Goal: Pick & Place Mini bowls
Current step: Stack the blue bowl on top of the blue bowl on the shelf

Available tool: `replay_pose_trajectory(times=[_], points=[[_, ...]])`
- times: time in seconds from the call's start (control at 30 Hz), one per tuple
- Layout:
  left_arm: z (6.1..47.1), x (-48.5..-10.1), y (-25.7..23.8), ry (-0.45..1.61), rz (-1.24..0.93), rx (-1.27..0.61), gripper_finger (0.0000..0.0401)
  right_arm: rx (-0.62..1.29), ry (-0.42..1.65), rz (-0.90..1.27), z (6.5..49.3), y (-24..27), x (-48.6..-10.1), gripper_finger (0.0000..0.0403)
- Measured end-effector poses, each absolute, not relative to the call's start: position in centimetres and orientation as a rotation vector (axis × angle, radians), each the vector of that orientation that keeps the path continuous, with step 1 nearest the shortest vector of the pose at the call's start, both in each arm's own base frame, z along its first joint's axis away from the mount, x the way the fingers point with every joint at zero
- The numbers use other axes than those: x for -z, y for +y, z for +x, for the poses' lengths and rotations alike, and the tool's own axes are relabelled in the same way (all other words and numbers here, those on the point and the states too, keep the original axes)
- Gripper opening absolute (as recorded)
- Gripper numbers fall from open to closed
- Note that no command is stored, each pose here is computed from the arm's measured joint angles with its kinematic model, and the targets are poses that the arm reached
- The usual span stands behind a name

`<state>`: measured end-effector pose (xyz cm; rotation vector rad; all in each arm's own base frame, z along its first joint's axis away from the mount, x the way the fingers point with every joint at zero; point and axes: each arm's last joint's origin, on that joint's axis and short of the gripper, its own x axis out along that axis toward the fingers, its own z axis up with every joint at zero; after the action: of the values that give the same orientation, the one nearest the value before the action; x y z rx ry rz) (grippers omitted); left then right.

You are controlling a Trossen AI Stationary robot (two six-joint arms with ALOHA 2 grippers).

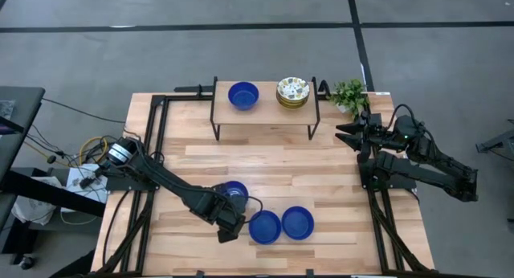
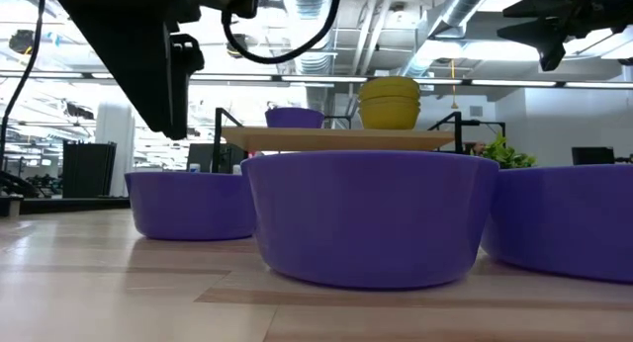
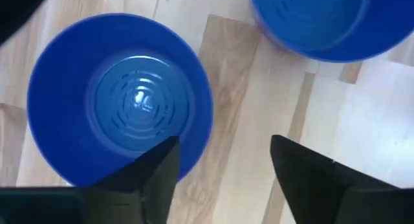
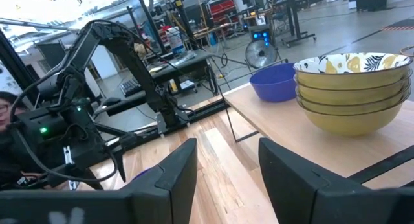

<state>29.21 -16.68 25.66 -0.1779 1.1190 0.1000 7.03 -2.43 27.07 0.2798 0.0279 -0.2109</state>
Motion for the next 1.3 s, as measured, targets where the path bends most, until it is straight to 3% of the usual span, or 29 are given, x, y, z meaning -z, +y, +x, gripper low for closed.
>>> replay_pose_trajectory(times=[0.13, 0.37, 1.07, 1.3], points=[[29.2, -25.6, -16.6, 1.112, -0.109, -0.08, 0.026, 0.211, 0.028, 0.28, 7.0, -2.4, -27.1, 0.0153], [28.8, -24.3, -16.2, 1.137, 0.012, -0.068, 0.0255, 0.211, 0.028, 0.28, 7.0, -2.4, -27.1, 0.015], [28.5, -20.6, -15.1, 1.141, -0.006, -0.084, 0.0245, 0.211, 0.028, 0.28, 7.0, -2.4, -27.1, 0.015], [28.6, -20.1, -15.1, 1.117, -0.015, -0.074, 0.0206, 0.211, 0.028, 0.28, 7.0, -2.4, -27.1, 0.0147]])
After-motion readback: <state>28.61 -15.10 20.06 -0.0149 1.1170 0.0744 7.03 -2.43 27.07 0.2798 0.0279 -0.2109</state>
